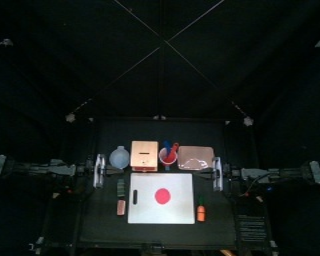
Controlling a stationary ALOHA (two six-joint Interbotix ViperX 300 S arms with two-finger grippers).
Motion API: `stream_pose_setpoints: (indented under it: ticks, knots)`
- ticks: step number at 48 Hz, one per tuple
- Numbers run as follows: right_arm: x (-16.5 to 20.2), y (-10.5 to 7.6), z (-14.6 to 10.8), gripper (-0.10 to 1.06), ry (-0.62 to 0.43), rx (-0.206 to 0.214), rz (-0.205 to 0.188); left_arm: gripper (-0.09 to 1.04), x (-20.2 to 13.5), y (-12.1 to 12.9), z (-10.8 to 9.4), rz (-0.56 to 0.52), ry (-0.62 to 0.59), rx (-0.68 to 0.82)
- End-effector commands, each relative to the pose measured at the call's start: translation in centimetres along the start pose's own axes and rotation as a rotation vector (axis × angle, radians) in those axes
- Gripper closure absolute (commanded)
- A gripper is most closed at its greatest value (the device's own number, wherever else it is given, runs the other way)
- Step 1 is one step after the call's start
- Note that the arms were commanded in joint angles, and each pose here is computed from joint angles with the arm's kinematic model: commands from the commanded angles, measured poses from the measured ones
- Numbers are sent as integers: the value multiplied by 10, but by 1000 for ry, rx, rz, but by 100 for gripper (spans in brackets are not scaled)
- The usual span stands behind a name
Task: Get the cutter from the drawer then cut the dough then place the extra dough in the bowl
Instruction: Open the drawer
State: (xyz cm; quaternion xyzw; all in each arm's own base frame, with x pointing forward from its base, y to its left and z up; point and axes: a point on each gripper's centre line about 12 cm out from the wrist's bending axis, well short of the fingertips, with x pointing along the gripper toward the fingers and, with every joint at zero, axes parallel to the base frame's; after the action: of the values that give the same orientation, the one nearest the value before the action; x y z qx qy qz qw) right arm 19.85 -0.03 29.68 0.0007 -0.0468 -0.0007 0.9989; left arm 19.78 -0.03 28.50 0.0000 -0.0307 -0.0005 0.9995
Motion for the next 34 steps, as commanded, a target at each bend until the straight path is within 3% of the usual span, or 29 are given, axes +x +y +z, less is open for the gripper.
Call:
stream_pose_setpoints:
  ticks: [1,9,19,27,34]
  knots:
    - [12,-5,0,97,14,1,-21,98,11,0,4,4,-5,-24]
    - [52,-14,-8,94,51,-28,-51,97,17,1,-6,16,-32,-78]
    - [124,-40,-29,94,77,-87,-92,97,13,3,-32,55,-99,-157]
    - [181,-66,-58,94,108,-139,-98,97,9,-4,-46,49,-156,-226]
    - [221,-86,-81,94,142,-174,-98,97,17,-12,-55,25,-126,-251]
